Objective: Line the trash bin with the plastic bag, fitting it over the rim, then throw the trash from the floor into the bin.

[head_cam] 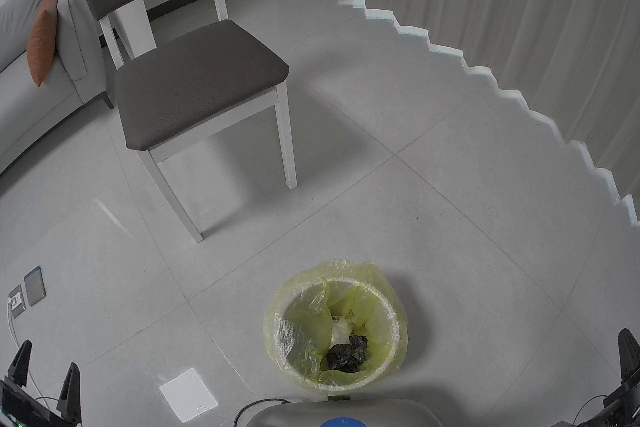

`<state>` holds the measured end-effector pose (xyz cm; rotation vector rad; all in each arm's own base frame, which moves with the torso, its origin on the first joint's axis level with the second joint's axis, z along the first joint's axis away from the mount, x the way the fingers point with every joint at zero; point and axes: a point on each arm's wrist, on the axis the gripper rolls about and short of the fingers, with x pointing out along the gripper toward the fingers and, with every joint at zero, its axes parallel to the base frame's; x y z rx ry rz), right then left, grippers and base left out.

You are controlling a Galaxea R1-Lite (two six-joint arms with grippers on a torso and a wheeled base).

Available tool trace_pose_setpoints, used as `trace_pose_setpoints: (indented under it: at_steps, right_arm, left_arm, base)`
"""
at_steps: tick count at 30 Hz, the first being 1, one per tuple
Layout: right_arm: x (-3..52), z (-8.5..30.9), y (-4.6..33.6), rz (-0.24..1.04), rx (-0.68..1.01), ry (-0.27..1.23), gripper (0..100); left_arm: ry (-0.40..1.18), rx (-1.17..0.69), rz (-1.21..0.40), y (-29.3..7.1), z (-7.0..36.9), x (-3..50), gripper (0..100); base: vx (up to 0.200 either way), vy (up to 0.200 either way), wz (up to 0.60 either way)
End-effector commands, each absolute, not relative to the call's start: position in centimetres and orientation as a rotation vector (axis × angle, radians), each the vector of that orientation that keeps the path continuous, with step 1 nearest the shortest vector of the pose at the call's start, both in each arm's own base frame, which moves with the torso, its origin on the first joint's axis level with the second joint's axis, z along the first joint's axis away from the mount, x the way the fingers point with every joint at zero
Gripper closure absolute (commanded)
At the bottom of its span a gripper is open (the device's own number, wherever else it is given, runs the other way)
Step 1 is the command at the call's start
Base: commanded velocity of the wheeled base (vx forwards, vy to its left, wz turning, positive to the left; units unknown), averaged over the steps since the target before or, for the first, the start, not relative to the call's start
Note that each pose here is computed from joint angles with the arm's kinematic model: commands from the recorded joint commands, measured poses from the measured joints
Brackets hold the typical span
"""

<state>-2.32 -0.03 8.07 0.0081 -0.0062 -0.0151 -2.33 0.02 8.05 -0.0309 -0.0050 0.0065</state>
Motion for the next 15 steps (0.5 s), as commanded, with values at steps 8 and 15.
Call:
trace_pose_setpoints:
  at_steps: [8,15]
  right_arm:
    - [-2.28,7.56,-0.06,-0.025,0.008,-0.002,100]
    - [-2.28,7.56,-0.05,-0.023,0.011,-0.002,100]
  left_arm:
    - [0.001,-0.026,0.008,0.02,7.53,-2.28,0]
    - [0.001,-0.023,0.011,0.02,7.53,-2.28,0]
  base:
    - [0.000,0.000,0.00]
    - [0.000,0.000,0.00]
